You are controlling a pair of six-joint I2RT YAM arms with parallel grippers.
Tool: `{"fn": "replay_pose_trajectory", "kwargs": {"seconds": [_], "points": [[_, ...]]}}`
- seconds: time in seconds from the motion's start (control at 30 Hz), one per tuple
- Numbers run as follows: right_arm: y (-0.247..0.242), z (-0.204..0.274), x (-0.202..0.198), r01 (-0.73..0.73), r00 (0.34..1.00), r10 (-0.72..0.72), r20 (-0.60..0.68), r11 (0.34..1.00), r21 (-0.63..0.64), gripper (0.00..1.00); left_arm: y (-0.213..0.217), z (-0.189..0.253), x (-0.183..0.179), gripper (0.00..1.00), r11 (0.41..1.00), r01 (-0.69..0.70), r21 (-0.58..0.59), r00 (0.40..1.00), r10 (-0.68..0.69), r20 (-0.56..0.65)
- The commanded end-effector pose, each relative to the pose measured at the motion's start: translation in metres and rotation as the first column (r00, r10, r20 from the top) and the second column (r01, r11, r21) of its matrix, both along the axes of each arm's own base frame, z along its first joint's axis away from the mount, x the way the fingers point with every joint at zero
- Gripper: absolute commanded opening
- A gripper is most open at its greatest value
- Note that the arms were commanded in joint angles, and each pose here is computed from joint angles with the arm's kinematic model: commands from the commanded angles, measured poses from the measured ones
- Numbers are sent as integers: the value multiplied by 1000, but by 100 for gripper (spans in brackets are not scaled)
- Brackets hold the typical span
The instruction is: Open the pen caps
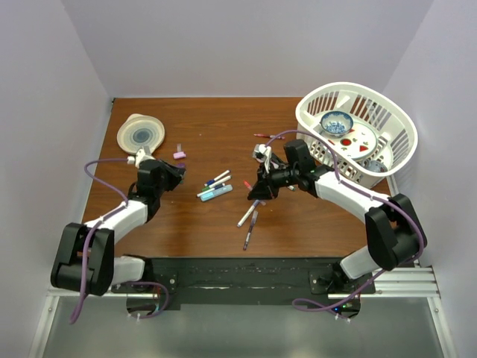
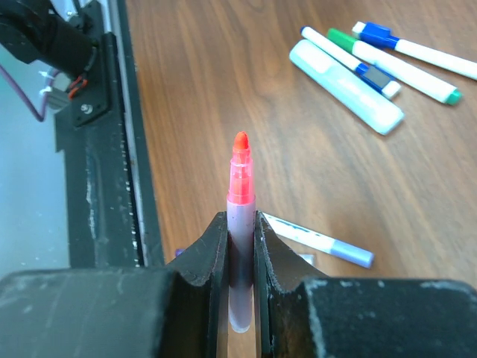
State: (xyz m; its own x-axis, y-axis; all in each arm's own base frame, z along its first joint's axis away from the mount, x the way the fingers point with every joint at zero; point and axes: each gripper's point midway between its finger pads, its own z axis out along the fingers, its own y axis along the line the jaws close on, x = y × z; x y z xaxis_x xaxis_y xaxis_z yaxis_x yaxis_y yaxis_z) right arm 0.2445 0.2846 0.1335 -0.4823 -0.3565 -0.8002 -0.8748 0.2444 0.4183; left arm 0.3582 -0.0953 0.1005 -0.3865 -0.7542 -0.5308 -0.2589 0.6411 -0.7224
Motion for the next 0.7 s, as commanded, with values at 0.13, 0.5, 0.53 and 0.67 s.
{"fn": "replay_pose_trajectory", "kwargs": {"seconds": [0.13, 0.5, 0.53, 0.67], "points": [[-5, 12, 12, 3, 997, -3, 71, 1000, -1, 0, 38, -48, -4, 7, 988, -147, 39, 975, 151, -161], [-9, 9, 16, 16, 998, -16, 59, 1000, -4, 0, 61, -70, 20, 17, 975, -220, 28, 951, 221, -215], [-10, 9, 17, 20, 998, -19, 60, 1000, -5, 0, 61, -70, 23, 22, 975, -219, 28, 951, 220, -217], [-13, 10, 19, 28, 998, -27, 60, 1000, -3, 0, 60, -80, 34, 38, 977, -212, 38, 942, 214, -259]]}}
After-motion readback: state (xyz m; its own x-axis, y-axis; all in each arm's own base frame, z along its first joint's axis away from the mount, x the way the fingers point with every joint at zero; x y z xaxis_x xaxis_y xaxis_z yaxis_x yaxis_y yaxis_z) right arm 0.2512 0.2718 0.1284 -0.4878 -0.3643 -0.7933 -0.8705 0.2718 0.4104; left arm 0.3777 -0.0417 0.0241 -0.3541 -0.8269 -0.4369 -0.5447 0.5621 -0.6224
